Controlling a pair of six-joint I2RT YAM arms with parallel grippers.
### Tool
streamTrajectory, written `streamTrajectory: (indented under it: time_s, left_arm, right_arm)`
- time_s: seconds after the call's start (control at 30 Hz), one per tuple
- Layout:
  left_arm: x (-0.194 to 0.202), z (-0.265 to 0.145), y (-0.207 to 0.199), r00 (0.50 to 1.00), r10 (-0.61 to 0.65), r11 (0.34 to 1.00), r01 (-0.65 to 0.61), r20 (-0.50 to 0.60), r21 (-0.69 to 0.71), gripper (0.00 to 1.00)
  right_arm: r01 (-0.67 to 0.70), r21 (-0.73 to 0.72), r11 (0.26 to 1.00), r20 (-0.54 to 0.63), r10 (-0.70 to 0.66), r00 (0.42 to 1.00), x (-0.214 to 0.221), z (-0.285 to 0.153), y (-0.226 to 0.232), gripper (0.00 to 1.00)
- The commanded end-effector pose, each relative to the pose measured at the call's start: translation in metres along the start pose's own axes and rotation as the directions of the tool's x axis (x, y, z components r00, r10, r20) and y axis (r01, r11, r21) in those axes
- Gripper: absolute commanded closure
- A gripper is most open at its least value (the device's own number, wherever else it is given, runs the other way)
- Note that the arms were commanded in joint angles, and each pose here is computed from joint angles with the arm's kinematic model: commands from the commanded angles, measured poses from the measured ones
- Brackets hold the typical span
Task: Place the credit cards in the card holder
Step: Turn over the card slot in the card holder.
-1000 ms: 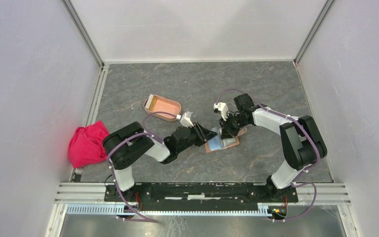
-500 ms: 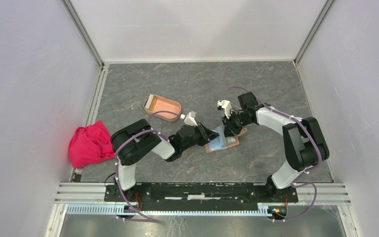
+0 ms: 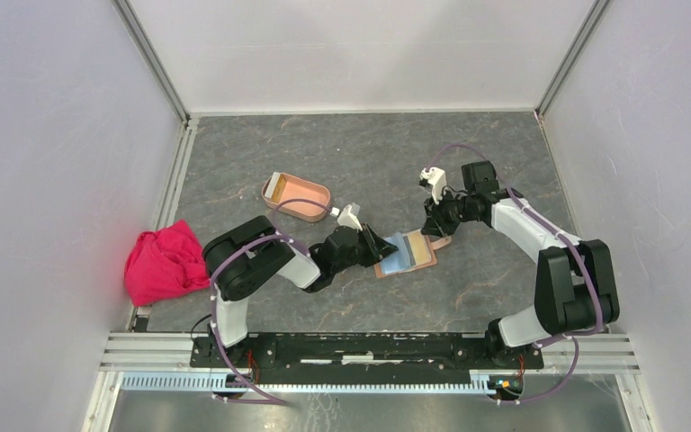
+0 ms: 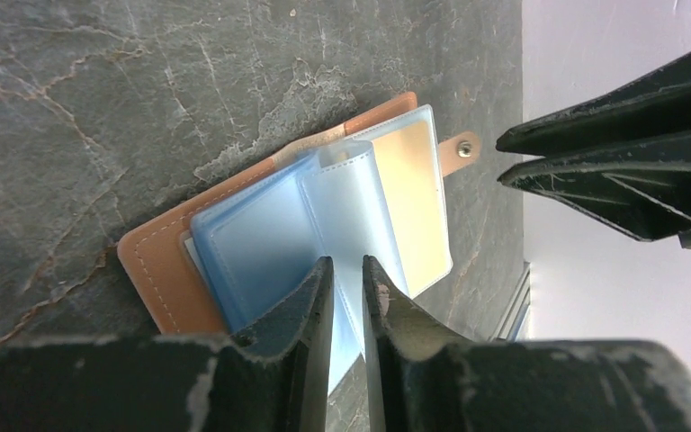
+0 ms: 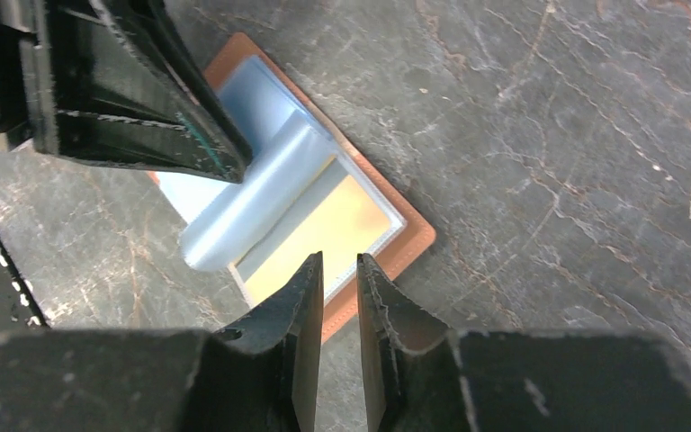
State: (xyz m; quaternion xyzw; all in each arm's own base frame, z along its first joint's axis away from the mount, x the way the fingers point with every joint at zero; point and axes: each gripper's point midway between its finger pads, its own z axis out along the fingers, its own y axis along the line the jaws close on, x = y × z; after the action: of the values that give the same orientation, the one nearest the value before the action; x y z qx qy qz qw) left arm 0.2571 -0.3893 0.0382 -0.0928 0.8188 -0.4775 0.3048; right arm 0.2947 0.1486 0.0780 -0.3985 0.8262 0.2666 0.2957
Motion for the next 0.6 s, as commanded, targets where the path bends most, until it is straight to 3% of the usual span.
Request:
streamTrajectory:
  time_s: [0.0,0.13,0.43,0.57]
  left_arm:
    - [-0.013,-0.004,-0.015,0.997,0.075,0.997,-0.076,0.033,0.031,0.75]
    - [-0.021,-0.015,-0.021,0.991,0.119,0.992,-0.121,0.054,0.032,0.74]
    - [-0.048,-0.065,-0.027,0.954,0.270,0.963,-0.267,0.133,-0.039,0.68]
    - [-0.063,-0.090,-0.030,0.917,0.354,0.935,-0.347,0.183,-0.066,0.59]
  right_arm:
    - [0.049,-0.102,0.994,0.077,-0.042,0.996,-0.011,-0.002,0.021,0.73]
    - [0.017,-0.233,0.972,0.083,0.002,0.997,-0.004,0.008,0.041,0.72]
    - [-0.061,-0.333,0.941,-0.116,0.023,0.993,0.034,0.060,0.071,0.79]
    - [-0.035,-0.353,0.935,-0.132,-0.012,0.991,0.031,0.063,0.075,0.80]
